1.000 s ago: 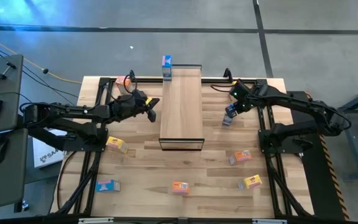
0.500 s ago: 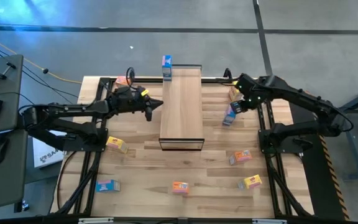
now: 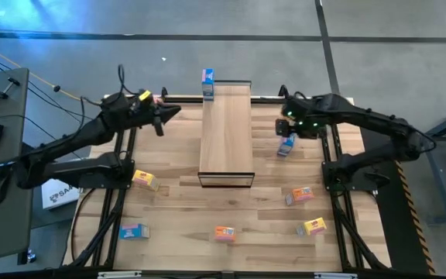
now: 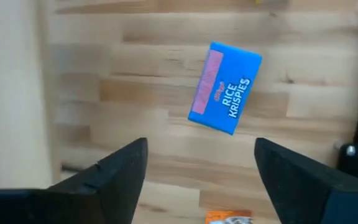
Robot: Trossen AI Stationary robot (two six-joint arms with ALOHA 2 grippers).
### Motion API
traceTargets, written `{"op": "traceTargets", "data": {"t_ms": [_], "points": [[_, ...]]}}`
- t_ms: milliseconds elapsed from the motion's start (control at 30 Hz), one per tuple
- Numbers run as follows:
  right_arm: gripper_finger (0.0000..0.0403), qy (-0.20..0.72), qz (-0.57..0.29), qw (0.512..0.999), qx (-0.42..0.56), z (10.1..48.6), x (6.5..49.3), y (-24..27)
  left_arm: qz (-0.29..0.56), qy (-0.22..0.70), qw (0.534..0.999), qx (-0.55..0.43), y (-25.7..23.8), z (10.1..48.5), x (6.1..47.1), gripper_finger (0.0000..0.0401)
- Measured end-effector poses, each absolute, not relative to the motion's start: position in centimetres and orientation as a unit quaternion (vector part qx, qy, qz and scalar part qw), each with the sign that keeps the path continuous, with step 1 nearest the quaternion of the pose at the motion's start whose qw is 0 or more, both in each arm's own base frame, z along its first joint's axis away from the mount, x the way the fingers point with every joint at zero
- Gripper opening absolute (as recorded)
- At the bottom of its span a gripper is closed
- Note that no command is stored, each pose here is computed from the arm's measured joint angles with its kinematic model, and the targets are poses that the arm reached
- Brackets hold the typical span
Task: Stack cereal on shelf
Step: Put the right blue cereal box on the shelf aligned with the blue cereal box
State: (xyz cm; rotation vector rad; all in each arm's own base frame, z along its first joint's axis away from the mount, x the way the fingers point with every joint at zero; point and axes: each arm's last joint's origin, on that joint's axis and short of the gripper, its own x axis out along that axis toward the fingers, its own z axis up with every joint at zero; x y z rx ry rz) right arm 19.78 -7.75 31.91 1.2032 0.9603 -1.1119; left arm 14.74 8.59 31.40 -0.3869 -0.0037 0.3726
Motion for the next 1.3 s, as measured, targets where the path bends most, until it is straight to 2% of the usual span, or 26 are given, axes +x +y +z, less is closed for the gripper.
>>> {"op": "traceTargets", "data": {"t_ms": [167,333,500,767,1300], "points": [[0.0296,0.421,-0.532,0.516,0.524,30.0,21.3,-8.3,0.189,-0.012,0.961,-0.2,7.9,31.9,13.1,0.0058],[0.0296,0.429,-0.553,0.487,0.522,28.3,22.6,-9.3,0.197,-0.009,0.959,-0.202,7.5,32.0,12.0,0.0079],[0.0296,0.435,-0.572,0.461,0.521,27.1,23.0,-10.4,0.201,-0.011,0.958,-0.202,7.2,32.0,11.4,0.0083],[0.0296,0.428,-0.59,0.443,0.522,26.6,22.7,-12.0,0.209,-0.001,0.956,-0.207,7.0,31.8,10.9,0.0083],[0.0289,0.437,-0.567,0.459,0.527,26.6,22.2,-13.5,0.21,-0.01,0.957,-0.199,6.3,32.1,9.8,0.0083]]}}
